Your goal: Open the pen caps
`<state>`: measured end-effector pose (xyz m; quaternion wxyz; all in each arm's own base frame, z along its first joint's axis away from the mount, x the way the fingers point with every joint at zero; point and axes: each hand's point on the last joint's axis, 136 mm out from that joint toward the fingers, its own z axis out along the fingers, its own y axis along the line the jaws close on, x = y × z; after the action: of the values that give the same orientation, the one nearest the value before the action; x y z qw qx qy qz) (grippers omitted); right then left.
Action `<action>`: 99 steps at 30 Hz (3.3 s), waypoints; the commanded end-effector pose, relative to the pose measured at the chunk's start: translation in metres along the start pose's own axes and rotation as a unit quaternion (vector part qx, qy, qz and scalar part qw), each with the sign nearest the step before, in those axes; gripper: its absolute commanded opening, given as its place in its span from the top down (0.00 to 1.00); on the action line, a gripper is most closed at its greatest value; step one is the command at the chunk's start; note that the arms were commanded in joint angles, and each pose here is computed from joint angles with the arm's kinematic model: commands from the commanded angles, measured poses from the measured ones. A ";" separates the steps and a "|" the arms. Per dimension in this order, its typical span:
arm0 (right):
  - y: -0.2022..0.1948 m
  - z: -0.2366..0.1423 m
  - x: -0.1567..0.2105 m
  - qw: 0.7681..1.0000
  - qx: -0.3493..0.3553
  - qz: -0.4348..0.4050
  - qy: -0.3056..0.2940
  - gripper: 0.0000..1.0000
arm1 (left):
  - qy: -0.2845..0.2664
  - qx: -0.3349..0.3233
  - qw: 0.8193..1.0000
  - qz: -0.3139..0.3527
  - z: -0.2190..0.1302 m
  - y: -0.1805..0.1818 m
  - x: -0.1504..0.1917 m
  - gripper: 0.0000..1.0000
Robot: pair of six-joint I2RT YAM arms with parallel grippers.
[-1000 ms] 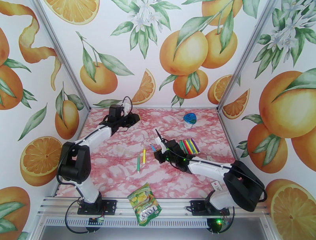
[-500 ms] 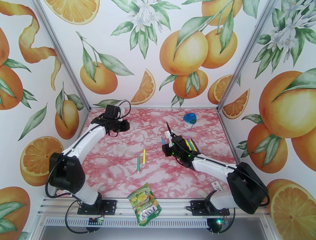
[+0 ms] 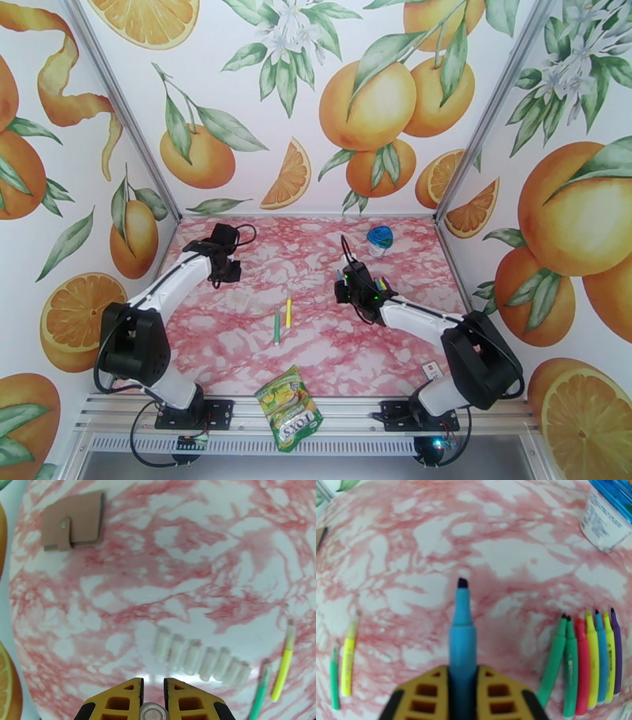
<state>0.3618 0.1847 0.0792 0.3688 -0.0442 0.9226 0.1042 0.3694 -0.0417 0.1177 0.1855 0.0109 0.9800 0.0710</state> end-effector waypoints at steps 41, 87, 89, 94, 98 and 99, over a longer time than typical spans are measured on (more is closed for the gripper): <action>-0.074 0.039 0.030 0.982 0.158 0.053 0.085 0.98 | 0.090 -0.008 0.996 0.018 0.095 0.006 0.039 0.93; -0.049 0.008 0.011 0.984 0.157 -0.048 0.071 0.72 | 0.049 0.012 0.999 -0.009 0.053 0.006 0.017 0.67; -0.030 0.007 0.009 0.988 0.124 -0.055 0.067 0.71 | 0.040 0.020 0.999 -0.012 0.047 0.004 0.014 0.65; 0.020 0.004 0.000 0.996 0.026 -0.050 0.062 0.65 | 0.022 0.039 0.999 -0.016 0.033 0.001 0.008 0.64; 0.057 0.002 -0.001 0.995 -0.033 -0.059 0.068 0.61 | 0.005 0.048 0.999 -0.017 0.026 -0.001 0.004 0.63; 0.068 0.001 -0.001 0.994 -0.050 -0.059 0.071 0.60 | 0.001 0.066 0.998 -0.018 0.024 -0.007 0.003 0.63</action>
<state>0.3533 0.2157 0.0698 0.2983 -0.1000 0.9474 0.0587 0.3686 -0.0374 0.0732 0.1524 0.0056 0.9878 0.0322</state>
